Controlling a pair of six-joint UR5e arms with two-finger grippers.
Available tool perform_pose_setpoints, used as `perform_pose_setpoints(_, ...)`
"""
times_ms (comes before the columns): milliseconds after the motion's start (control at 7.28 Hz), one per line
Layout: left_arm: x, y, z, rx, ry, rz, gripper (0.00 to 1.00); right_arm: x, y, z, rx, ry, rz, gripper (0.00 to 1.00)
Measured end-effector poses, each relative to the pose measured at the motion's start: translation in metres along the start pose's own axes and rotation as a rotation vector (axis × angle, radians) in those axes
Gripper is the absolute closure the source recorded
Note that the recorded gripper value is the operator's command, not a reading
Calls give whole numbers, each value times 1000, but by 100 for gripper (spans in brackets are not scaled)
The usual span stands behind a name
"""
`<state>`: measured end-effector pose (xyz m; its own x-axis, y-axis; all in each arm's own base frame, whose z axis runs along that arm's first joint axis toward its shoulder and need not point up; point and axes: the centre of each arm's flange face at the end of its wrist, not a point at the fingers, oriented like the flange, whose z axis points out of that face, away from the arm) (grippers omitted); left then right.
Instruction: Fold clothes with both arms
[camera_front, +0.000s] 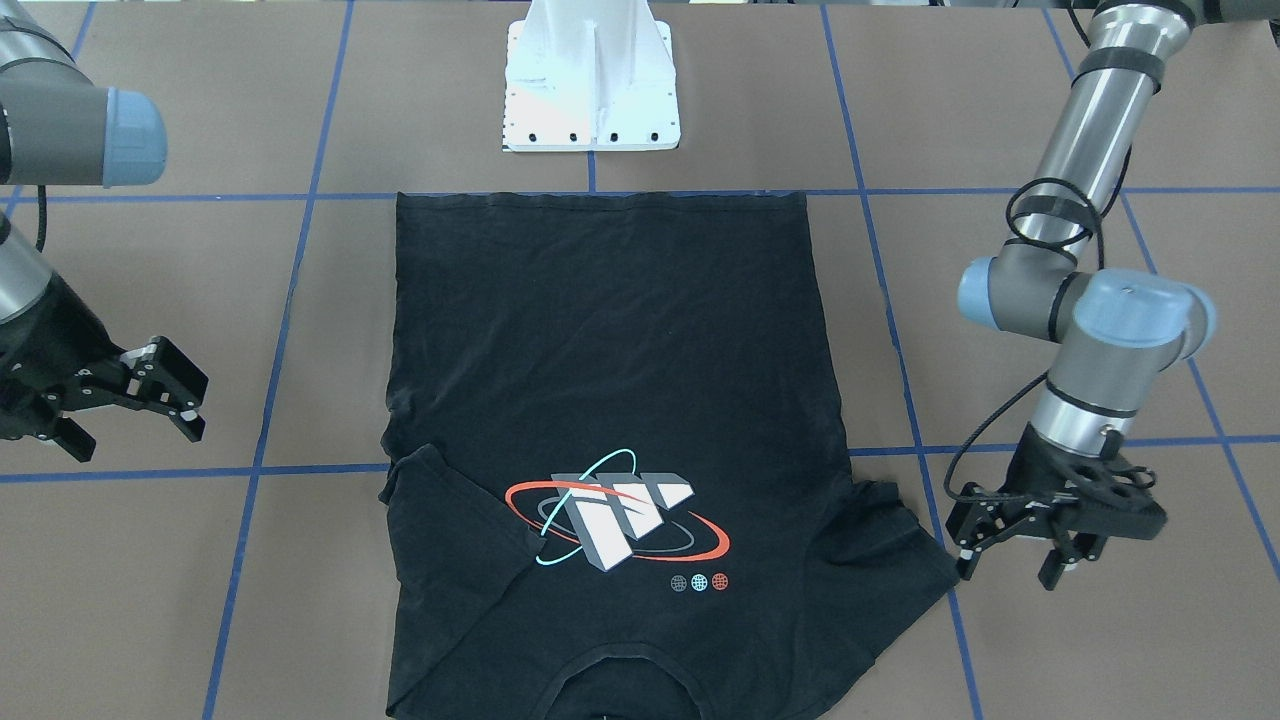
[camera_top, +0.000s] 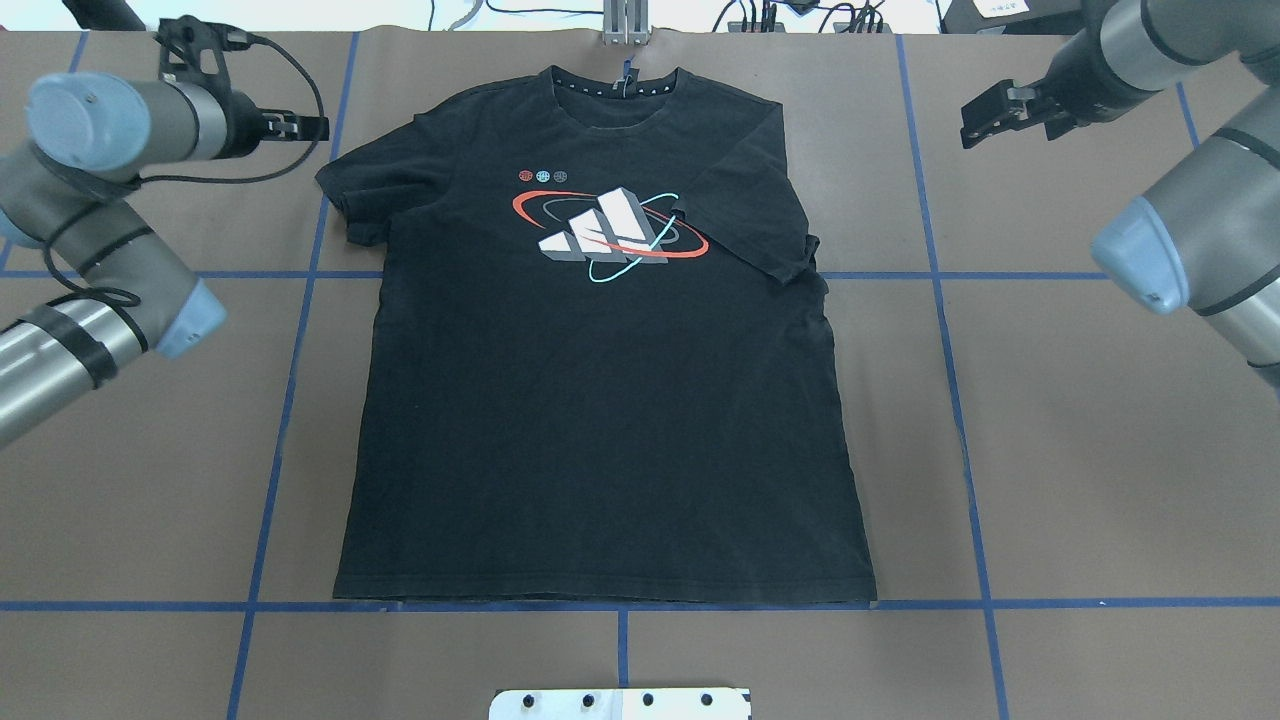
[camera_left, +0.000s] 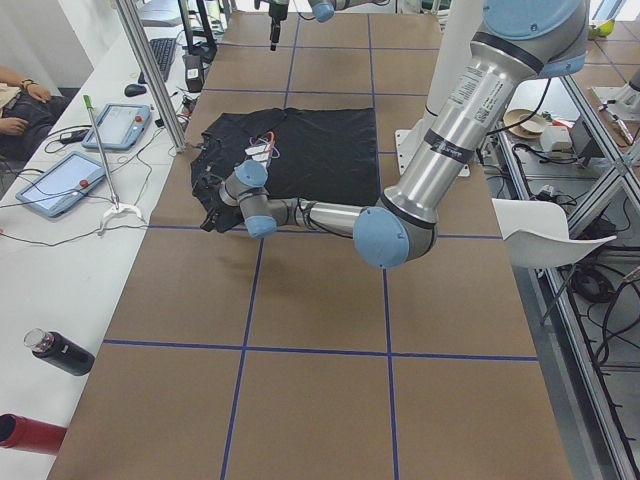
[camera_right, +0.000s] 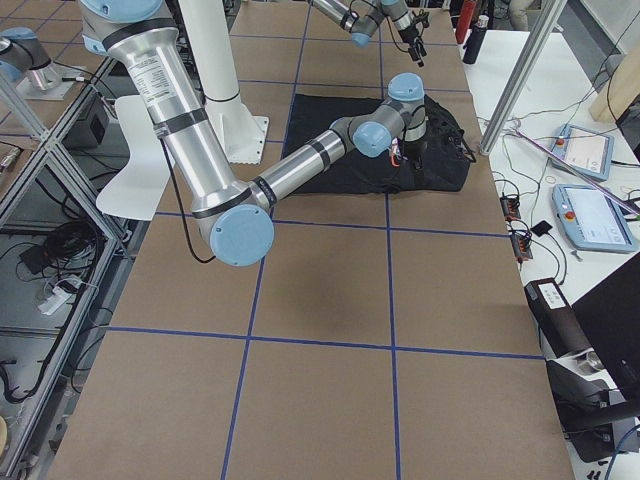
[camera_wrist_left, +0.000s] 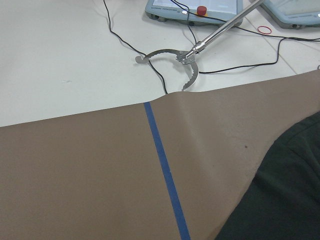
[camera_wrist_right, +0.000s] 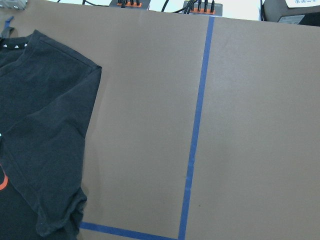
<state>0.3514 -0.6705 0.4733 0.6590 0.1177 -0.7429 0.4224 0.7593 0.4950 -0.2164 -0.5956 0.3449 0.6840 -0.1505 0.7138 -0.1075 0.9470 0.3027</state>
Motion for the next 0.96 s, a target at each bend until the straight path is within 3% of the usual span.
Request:
perform_pose_setpoints(412, 16, 32, 19, 7, -35, -51, 36, 8, 2, -1, -3, 2, -9, 0)
perform_pose_setpoints(962, 13, 40, 26, -5, -49, -53, 44, 9, 1, 0, 0, 8, -8, 0)
